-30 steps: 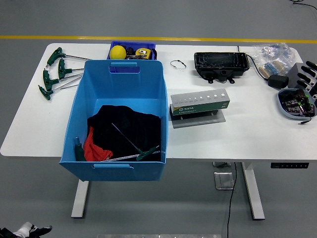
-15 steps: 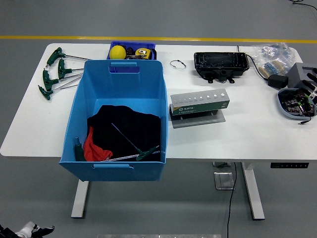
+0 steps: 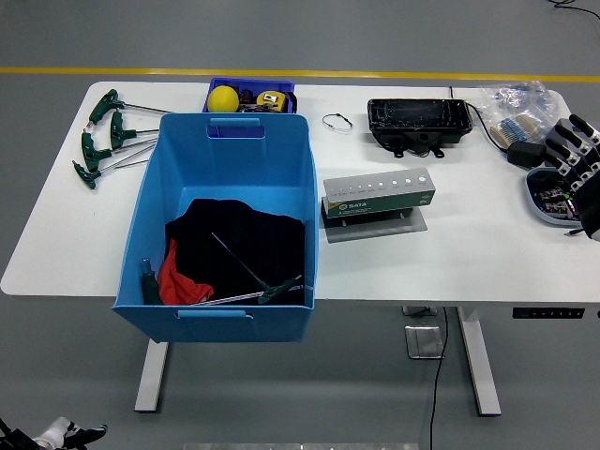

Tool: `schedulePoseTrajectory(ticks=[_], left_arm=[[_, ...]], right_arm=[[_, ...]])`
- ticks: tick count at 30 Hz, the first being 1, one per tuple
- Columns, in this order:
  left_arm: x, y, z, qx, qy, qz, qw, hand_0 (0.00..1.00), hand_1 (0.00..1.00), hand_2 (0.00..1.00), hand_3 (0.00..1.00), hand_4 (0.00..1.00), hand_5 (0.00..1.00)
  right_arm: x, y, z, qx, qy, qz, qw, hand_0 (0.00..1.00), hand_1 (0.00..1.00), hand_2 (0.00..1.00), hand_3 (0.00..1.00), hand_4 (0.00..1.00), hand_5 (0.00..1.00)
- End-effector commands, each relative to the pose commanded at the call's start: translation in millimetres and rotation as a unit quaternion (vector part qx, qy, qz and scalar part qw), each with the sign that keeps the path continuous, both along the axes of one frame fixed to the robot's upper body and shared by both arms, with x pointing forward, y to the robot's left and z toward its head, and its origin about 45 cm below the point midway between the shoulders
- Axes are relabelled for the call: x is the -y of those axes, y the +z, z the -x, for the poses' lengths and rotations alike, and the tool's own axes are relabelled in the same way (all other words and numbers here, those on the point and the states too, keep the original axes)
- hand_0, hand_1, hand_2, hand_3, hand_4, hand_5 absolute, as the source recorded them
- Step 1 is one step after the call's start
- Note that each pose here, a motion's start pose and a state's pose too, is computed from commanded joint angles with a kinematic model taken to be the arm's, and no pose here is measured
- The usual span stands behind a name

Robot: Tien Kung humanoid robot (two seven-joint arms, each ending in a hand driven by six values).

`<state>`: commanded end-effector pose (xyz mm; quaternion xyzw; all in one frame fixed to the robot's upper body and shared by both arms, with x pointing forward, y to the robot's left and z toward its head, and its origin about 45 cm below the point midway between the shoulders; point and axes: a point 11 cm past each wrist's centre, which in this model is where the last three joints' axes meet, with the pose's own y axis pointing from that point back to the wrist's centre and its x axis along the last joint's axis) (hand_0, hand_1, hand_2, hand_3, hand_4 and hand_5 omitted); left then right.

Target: Lift tool from toolbox,place it in box,lift tool from toolbox,place it in box

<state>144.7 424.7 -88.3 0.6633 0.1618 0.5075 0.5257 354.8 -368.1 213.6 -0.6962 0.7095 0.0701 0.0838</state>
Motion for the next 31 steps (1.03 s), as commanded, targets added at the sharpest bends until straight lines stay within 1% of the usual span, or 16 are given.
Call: schedulePoseTrajectory(ticks=[2, 3, 8, 9, 16, 20, 21, 26, 27, 31], left_arm=[[0, 0.1, -0.6, 0.001, 0.0, 0.001, 1.0, 0.633, 0.617, 0.658, 0.64, 0.678, 0.684], [0, 0.1, -0.6, 0.002, 0.001, 0.001, 1.0, 0.633, 0.617, 0.658, 0.639, 0.678, 0.683], [1, 0.1, -1.2, 0.003, 0.002, 0.002, 1.0, 0.633, 0.617, 0.658, 0.639, 0.678, 0.683], [1, 0.2, -1.3, 0.003, 0.002, 0.002, 1.0, 0.634, 0.617, 0.658, 0.639, 0.677, 0.682], [1, 0.4, -2.2, 0.005, 0.004, 0.003, 1.0, 0.633, 0.617, 0.657, 0.639, 0.678, 0.684], [1, 0.4, -2.3, 0.005, 0.004, 0.003, 1.0, 0.633, 0.617, 0.657, 0.639, 0.678, 0.684], [1, 0.4, -2.3, 0.005, 0.004, 0.003, 1.0, 0.633, 0.617, 0.657, 0.64, 0.678, 0.683], [1, 0.5, -2.4, 0.004, 0.004, 0.003, 1.0, 0.633, 0.617, 0.657, 0.64, 0.678, 0.683], [1, 0.6, -2.5, 0.004, 0.004, 0.003, 1.0, 0.633, 0.616, 0.658, 0.64, 0.678, 0.684], [0, 0.7, -2.6, 0.005, 0.004, 0.003, 1.0, 0.633, 0.616, 0.658, 0.64, 0.678, 0.684]], right_arm=[[-2, -0.4, -0.8, -0.001, 0.002, 0.002, 1.0, 0.838, 0.789, 0.819, 0.857, 0.998, 0.984], [-4, -0.8, -1.2, -0.001, 0.003, 0.002, 1.0, 0.826, 0.771, 0.813, 0.855, 0.998, 0.966], [-8, -0.6, -3.9, -0.002, 0.008, 0.008, 1.0, 0.826, 0.771, 0.813, 0.855, 0.998, 0.966], [-10, -0.8, -4.3, -0.002, 0.009, 0.01, 1.0, 0.817, 0.756, 0.809, 0.85, 0.998, 0.954], [-12, -1.0, -5.3, -0.002, 0.01, 0.011, 1.0, 0.806, 0.746, 0.802, 0.845, 0.998, 0.948], [-13, -0.6, -5.8, -0.001, 0.009, 0.011, 1.0, 0.806, 0.746, 0.802, 0.845, 0.998, 0.948], [-13, -0.5, -5.8, -0.001, 0.008, 0.011, 1.0, 0.788, 0.725, 0.794, 0.836, 0.998, 0.937], [-14, 0.0, -6.4, 0.001, 0.002, 0.008, 1.0, 0.788, 0.725, 0.794, 0.836, 0.998, 0.937], [-14, 0.2, -6.7, 0.002, -0.001, 0.006, 1.0, 0.768, 0.701, 0.783, 0.832, 0.998, 0.923], [-14, 1.0, -7.3, 0.004, -0.003, 0.004, 1.0, 0.768, 0.701, 0.783, 0.832, 0.998, 0.923]])
